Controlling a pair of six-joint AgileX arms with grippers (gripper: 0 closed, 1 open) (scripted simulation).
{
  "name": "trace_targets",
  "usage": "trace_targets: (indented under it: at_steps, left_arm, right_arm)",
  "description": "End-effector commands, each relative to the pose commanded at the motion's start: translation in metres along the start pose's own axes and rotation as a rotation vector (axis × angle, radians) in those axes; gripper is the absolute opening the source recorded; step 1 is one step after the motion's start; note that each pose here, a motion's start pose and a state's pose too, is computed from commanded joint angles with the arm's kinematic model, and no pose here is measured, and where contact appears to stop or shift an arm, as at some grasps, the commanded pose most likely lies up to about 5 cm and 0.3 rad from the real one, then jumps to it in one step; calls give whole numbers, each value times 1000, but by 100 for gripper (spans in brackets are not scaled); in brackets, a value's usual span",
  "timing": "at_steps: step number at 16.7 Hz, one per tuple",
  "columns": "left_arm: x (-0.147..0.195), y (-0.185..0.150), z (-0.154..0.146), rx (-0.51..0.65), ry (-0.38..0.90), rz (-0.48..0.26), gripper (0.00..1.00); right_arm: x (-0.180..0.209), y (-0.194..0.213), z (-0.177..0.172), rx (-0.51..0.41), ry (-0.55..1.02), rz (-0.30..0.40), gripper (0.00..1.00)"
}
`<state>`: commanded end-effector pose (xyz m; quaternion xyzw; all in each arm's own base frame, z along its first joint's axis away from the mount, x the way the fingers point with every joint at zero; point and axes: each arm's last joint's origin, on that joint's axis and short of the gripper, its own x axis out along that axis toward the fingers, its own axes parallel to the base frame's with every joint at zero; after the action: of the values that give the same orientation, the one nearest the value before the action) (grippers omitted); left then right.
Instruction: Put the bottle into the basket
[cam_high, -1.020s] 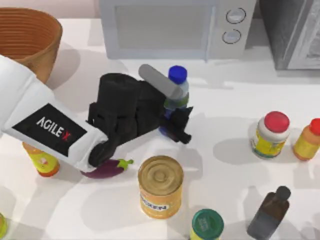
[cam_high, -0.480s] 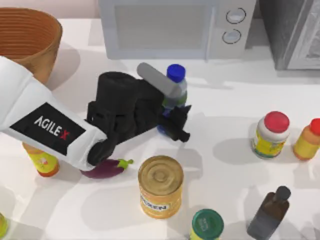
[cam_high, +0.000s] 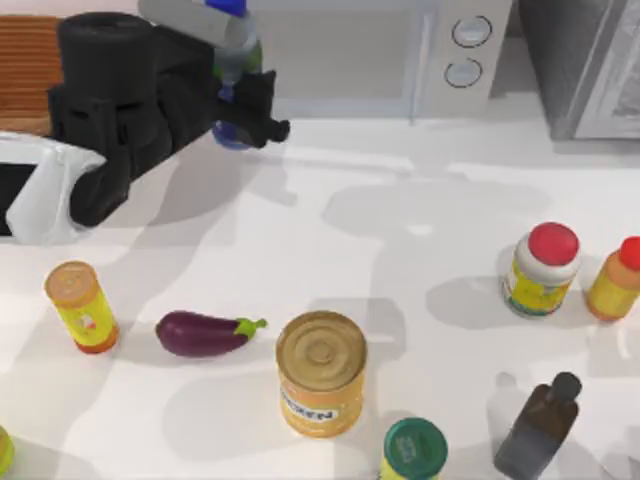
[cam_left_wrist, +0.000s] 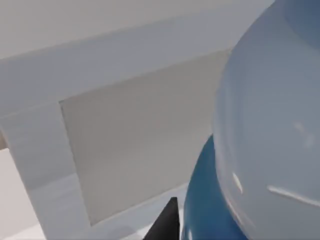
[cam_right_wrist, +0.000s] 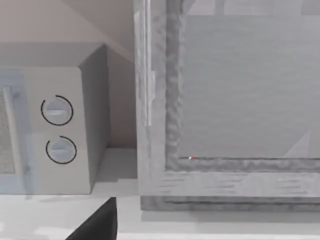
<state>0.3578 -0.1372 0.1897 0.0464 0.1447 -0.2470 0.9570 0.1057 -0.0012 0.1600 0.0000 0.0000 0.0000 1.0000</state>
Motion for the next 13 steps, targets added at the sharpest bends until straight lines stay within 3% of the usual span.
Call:
trace_targets:
  at_steps: [7,10,13]
  left_arm:
    - [-45,90,49,-75,4,215,0]
    - [-81,139,64,-133,52,346,0]
    - [-118,164,88,-156,29,440,0]
  right_arm:
    - [0,0,0,0,0,0,100]
    - [0,0,0,0,0,0,100]
    - [0,0,0,0,0,0,100]
